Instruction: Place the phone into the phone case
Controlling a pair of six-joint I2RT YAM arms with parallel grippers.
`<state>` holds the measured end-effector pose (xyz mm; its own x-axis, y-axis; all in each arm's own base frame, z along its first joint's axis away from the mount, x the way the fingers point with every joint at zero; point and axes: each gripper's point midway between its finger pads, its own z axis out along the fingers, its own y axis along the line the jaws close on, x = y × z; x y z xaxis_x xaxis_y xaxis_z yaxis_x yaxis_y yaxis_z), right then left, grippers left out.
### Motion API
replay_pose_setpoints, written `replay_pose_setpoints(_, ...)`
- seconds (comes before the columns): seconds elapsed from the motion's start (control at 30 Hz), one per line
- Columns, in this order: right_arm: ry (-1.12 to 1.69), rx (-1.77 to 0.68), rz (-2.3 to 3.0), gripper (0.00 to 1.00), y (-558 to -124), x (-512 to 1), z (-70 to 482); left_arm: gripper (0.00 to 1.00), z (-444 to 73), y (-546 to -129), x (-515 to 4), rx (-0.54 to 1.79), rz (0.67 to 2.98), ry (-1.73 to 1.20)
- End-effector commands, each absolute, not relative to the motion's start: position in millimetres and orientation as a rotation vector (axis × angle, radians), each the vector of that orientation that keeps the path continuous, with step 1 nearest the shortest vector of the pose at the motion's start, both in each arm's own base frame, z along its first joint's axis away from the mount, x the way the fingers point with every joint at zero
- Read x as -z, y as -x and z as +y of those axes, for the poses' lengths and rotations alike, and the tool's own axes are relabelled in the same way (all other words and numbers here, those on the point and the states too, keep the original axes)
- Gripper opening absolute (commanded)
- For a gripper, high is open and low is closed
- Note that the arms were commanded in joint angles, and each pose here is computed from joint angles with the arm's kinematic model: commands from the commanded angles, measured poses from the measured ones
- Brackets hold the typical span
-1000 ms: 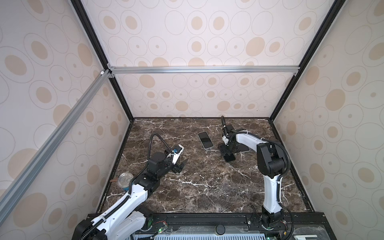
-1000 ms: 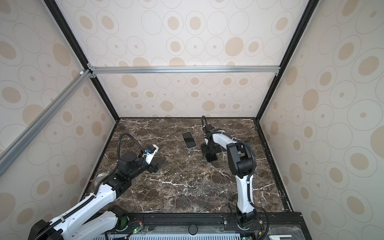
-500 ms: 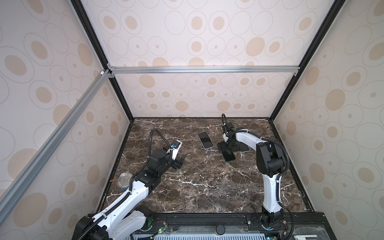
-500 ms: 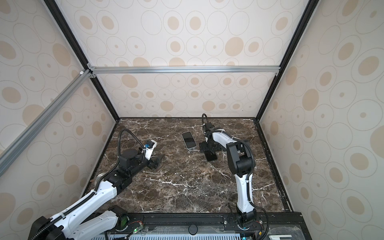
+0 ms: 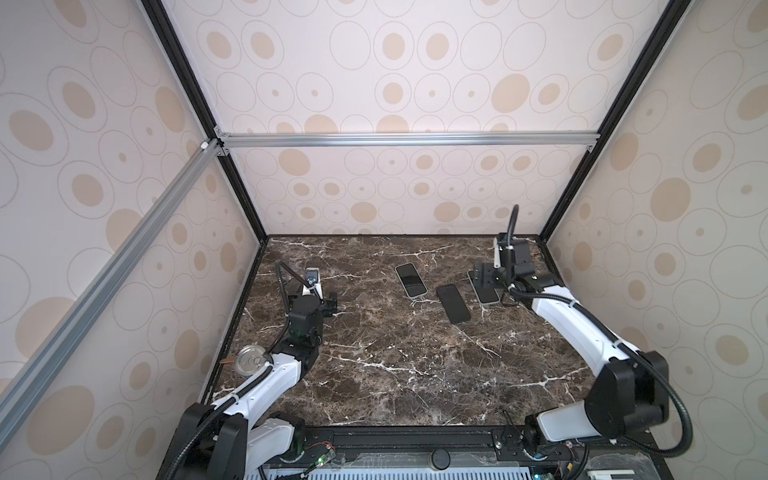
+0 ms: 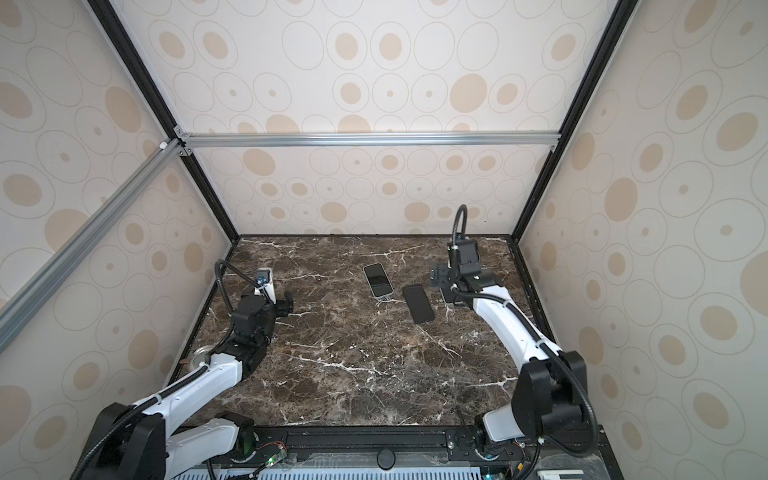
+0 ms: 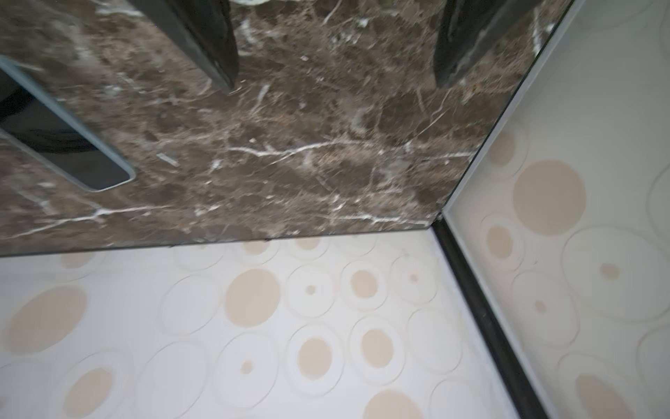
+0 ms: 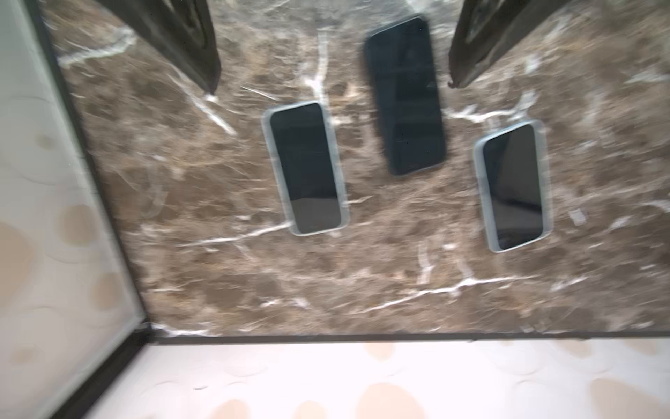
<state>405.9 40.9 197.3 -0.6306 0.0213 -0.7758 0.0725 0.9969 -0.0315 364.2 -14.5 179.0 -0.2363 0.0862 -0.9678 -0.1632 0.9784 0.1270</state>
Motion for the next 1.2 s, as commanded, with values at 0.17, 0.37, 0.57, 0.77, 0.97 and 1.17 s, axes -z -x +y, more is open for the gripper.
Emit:
replay_pose_setpoints(0.17,-0.009,0.137,2.105,1.00,-388,-159,3,0.81,5,-383,-173,-0.237,1.687,0.021)
replay_pose_setpoints(0.37,0.090,0.059,2.061,1.00,-381,-128,19,0.81,15,-380,-144,-0.217,1.725,0.037)
replay_pose_setpoints(0.57,0.214,0.016,1.963,0.99,-380,-108,34,0.83,22,-384,-141,-0.115,1.709,0.058)
replay_pose_setpoints(0.77,0.274,-0.115,1.920,0.99,-381,-100,47,0.82,13,-379,-139,0.005,1.657,-0.009)
replay_pose_setpoints(0.97,0.156,-0.087,1.898,0.98,-388,-91,28,0.94,11,-359,-141,-0.004,1.569,-0.013)
replay_pose_setpoints(1.17,-0.022,0.029,1.971,1.00,-397,-85,-1,1.00,28,-371,-132,-0.101,1.635,0.094)
